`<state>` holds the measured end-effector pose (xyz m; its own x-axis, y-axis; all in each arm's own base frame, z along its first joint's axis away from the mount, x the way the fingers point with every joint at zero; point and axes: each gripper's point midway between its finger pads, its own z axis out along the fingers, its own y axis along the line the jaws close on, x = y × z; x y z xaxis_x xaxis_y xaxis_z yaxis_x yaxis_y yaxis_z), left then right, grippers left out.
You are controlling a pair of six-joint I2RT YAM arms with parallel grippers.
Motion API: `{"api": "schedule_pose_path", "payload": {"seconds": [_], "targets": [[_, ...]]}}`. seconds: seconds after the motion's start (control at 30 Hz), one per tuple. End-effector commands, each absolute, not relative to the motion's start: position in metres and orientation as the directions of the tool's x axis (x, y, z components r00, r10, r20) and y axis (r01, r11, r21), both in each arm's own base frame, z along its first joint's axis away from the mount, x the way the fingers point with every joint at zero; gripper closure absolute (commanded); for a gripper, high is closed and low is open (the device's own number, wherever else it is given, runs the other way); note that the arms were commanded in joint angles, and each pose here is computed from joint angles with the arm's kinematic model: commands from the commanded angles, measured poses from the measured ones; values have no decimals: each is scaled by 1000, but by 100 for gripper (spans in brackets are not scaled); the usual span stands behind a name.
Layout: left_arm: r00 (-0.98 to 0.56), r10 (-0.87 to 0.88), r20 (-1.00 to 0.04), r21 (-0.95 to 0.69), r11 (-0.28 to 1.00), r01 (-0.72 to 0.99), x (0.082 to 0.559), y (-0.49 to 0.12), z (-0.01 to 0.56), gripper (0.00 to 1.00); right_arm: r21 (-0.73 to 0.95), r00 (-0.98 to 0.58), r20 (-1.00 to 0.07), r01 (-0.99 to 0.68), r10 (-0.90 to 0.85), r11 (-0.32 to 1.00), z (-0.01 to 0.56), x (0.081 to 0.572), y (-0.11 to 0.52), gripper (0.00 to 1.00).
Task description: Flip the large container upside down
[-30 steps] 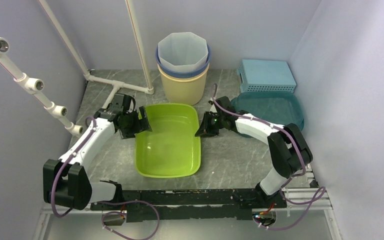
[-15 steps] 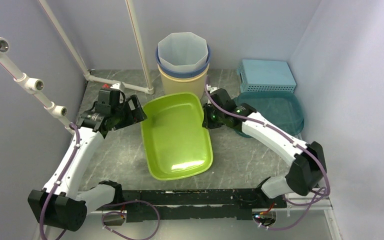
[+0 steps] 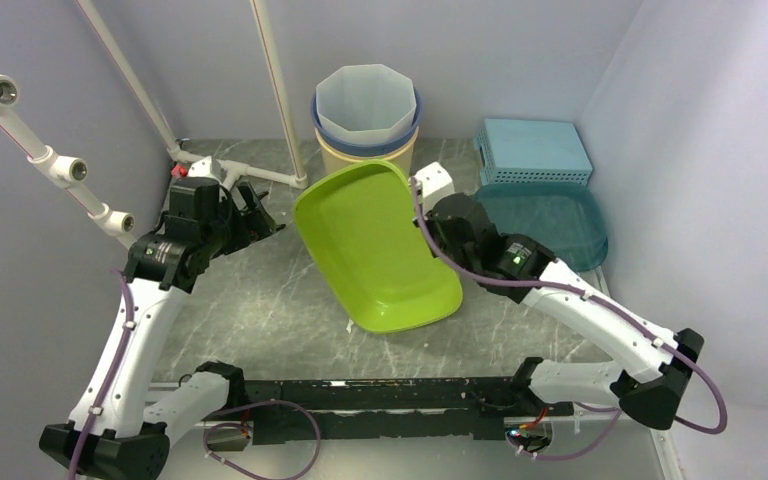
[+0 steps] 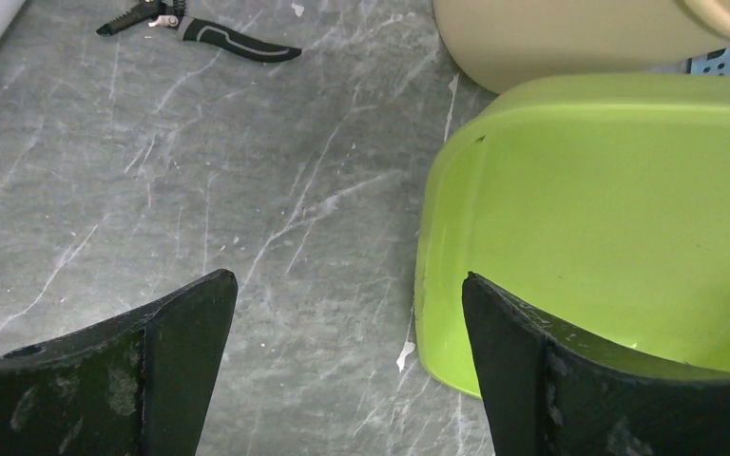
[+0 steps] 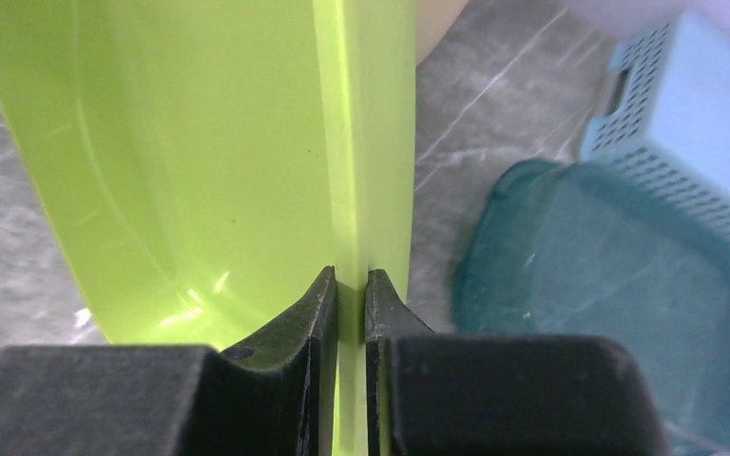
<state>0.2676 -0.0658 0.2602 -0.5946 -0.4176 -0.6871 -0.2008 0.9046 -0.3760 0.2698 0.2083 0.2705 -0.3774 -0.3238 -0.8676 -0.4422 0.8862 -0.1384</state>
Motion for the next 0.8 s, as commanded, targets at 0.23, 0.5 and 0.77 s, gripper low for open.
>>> {"api": "schedule_pose_path", "payload": {"seconds": [0.23,0.5,0.77], "targets": [[-551,-467,-692,-394,883,-254,265,-59,272,6,-494,9,-861,-250,-508,833,338,274,226,100],[-501,-454,-736,-377,891,-253,264,-50,290,6,-551,108,-835,-168,-540,818,371,276,233,100],[-503,-455,-735,-364,890,-274,259,-45,285,6,-733,180,-680,-129,-711,668,352,271,247,100]]}}
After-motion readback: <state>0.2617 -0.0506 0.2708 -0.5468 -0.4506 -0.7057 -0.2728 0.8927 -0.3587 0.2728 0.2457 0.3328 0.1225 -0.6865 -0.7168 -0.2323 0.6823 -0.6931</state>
